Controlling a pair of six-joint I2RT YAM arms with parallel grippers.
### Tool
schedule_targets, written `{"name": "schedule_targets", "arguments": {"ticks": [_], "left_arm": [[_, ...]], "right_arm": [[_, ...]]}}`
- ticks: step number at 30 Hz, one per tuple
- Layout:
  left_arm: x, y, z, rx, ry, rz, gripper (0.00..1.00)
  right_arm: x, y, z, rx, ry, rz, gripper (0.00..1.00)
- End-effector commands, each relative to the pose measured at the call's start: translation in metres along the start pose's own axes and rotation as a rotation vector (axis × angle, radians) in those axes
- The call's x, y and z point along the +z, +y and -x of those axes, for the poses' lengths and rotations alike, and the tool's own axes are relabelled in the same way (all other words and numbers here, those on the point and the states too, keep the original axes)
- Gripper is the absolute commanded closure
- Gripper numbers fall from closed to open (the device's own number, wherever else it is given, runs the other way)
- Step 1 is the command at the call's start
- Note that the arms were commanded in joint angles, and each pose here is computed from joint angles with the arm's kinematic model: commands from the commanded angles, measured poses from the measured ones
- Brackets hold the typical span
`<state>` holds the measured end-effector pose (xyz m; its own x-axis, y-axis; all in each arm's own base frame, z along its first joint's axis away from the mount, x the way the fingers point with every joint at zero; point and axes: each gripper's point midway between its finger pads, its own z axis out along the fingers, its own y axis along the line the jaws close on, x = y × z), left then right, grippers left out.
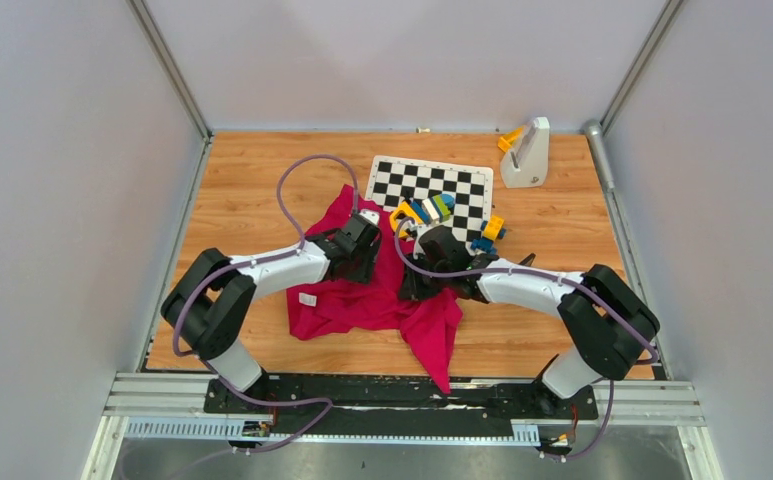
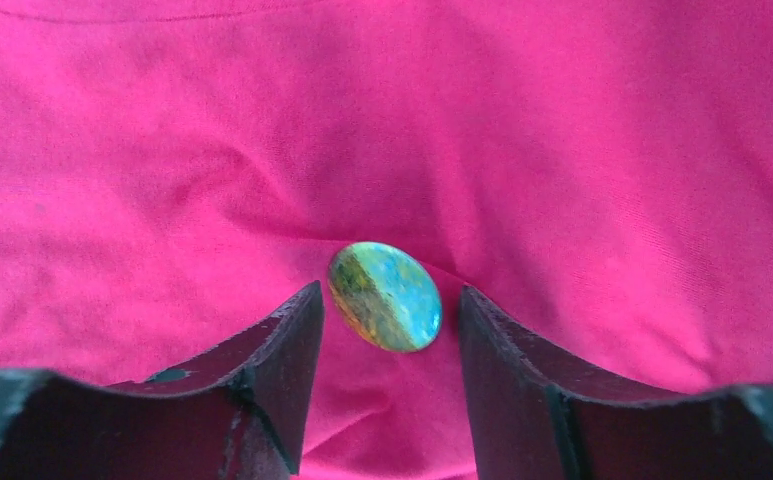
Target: Remove the brooch from the garment
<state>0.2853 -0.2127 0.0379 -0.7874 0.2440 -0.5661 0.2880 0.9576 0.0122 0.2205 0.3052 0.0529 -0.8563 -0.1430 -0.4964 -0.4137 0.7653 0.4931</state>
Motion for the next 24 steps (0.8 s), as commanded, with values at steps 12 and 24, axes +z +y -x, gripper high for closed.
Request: {"name": "schedule_targets", "arguments": {"ticks": [12,24], "left_arm": [[-0.017,0.013,0.008,-0.087,-0.127,0.018,0.83],[-0.053,0.011,0.015,-0.147,-0.257,-0.216,1.0]], "right_arm": [[0.002,0.011,0.013,-0.008,-0.058,0.049,0.91],[-0.007,0.038,0.02,-0.095,-0.108,0.169,0.72]]}}
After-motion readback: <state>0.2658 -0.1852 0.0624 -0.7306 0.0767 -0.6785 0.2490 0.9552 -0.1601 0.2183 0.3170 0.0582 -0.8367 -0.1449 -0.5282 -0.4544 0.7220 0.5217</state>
